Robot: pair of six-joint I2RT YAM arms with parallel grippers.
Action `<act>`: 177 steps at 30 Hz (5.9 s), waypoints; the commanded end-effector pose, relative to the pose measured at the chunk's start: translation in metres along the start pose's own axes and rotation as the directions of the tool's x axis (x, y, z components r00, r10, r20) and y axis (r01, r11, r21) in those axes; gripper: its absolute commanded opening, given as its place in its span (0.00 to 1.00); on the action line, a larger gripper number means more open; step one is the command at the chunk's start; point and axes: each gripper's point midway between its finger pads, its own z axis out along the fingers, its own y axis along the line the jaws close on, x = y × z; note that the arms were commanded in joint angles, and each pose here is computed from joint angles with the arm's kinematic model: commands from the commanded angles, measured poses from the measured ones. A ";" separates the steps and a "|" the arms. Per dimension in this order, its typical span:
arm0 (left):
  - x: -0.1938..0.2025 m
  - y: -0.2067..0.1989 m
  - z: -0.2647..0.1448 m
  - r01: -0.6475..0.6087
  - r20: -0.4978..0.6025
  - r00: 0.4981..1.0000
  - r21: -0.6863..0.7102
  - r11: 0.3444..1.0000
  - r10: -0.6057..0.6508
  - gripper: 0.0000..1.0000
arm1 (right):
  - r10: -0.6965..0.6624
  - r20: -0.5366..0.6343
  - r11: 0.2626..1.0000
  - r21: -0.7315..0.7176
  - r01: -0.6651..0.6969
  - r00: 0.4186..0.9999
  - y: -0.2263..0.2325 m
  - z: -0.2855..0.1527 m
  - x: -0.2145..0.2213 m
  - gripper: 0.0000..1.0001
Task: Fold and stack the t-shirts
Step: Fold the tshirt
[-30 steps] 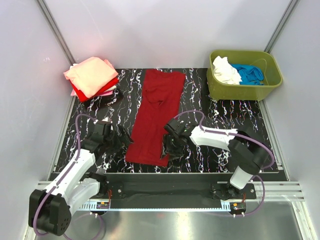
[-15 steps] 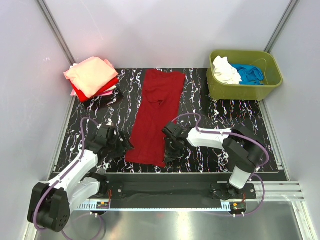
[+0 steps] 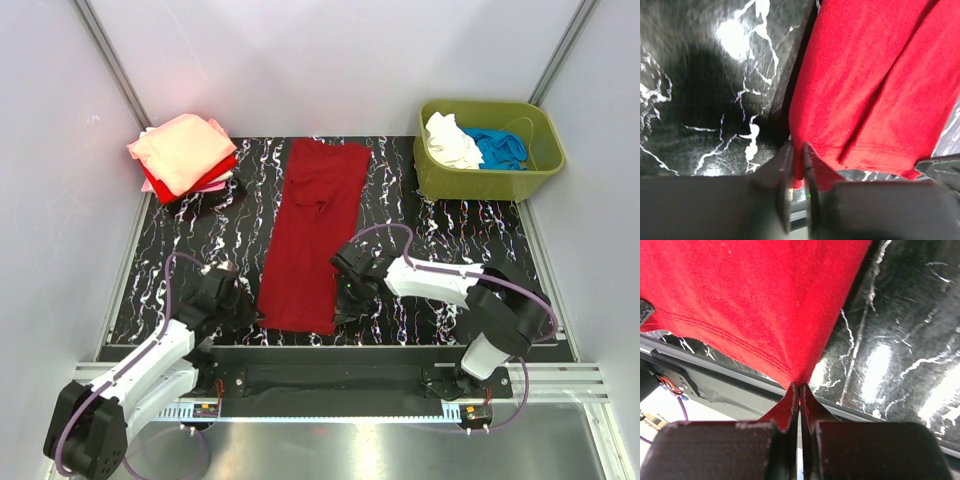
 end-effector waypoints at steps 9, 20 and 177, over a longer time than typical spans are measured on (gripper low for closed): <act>0.020 -0.036 -0.025 0.056 0.005 0.998 0.128 0.990 -0.057 0.00 | -0.007 0.066 0.999 0.041 0.004 0.998 -0.030 -0.042 0.018 0.00; 0.051 -0.080 -0.048 0.002 -0.053 0.999 0.172 0.985 0.007 0.00 | 0.020 0.104 0.998 0.055 -0.026 0.994 -0.060 -0.081 0.040 0.00; 0.013 -0.146 -0.086 -0.128 -0.006 0.991 0.231 0.964 0.133 0.02 | 0.080 0.130 0.970 -0.238 -0.047 0.988 -0.071 -0.160 -0.040 0.00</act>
